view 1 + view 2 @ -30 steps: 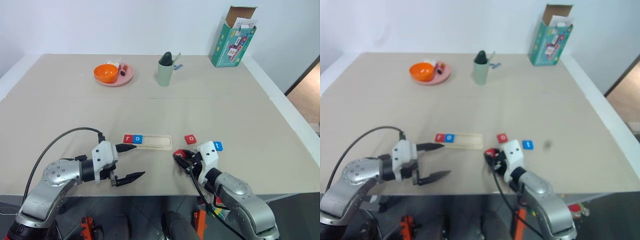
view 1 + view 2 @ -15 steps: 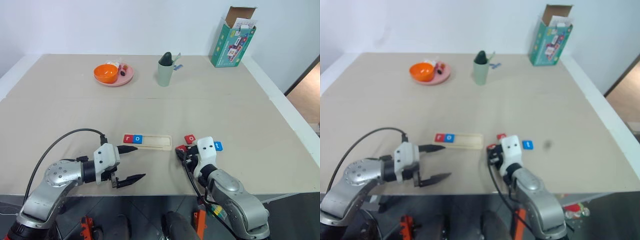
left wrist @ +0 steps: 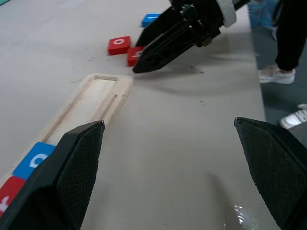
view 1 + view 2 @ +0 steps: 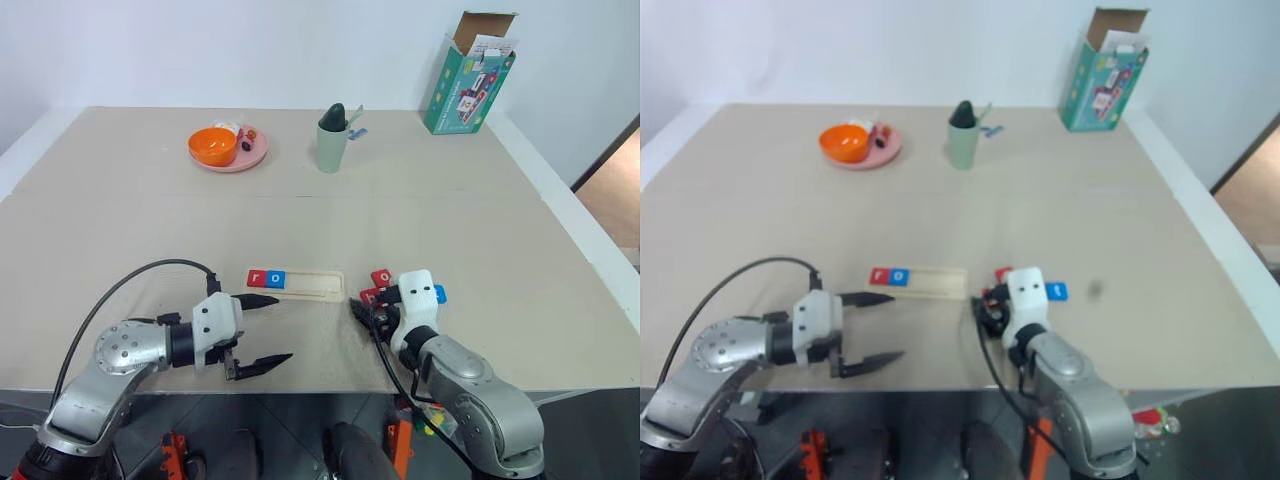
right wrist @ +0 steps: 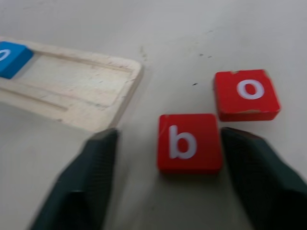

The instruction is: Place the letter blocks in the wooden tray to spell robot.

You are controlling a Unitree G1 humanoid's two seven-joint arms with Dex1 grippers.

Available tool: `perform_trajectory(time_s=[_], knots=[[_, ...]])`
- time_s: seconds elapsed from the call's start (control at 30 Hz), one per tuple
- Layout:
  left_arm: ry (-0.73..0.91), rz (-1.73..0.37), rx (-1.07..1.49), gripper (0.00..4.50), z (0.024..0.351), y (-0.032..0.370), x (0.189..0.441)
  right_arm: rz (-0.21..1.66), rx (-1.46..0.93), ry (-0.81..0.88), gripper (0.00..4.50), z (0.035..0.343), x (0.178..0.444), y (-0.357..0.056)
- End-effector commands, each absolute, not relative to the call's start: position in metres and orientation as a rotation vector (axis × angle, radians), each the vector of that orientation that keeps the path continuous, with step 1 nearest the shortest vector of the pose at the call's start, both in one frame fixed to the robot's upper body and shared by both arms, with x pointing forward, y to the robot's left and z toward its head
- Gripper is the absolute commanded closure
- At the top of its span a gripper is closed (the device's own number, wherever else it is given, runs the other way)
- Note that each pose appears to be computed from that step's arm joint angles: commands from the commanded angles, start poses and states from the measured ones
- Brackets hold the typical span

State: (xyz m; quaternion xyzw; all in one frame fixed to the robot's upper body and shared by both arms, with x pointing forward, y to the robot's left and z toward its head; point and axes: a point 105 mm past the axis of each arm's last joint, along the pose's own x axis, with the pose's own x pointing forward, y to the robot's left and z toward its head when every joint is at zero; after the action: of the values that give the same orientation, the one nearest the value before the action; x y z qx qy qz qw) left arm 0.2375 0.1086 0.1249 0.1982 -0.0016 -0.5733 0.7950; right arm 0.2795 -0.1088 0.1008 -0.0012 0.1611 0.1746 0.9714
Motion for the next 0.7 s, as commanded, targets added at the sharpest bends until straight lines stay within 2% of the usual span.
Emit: perform_trajectory(time_s=[0.03,0.2,0.33,0.47,0.57,0.7], knots=[[-0.021,-1.251,0.451,0.00,0.125,0.107,0.235,0.356,-0.022,0.306,0.03,0.111,0.276,-0.109],[-0.030,-1.258,0.456,0.00,0.125,0.105,0.237,0.464,-0.124,0.229,0.03,0.138,0.280,-0.129],[-0.038,-1.265,0.459,0.00,0.123,0.105,0.241,0.728,-0.262,0.172,0.03,0.166,0.290,-0.144],[-0.054,-1.267,0.465,0.00,0.121,0.101,0.245,1.117,-0.375,0.173,0.03,0.165,0.283,-0.135],[-0.061,-1.261,0.458,0.00,0.119,0.098,0.245,1.310,-0.419,0.155,0.03,0.158,0.284,-0.131],[-0.060,-1.247,0.456,0.00,0.116,0.099,0.244,1.459,-0.545,0.153,0.03,0.145,0.295,-0.134]])
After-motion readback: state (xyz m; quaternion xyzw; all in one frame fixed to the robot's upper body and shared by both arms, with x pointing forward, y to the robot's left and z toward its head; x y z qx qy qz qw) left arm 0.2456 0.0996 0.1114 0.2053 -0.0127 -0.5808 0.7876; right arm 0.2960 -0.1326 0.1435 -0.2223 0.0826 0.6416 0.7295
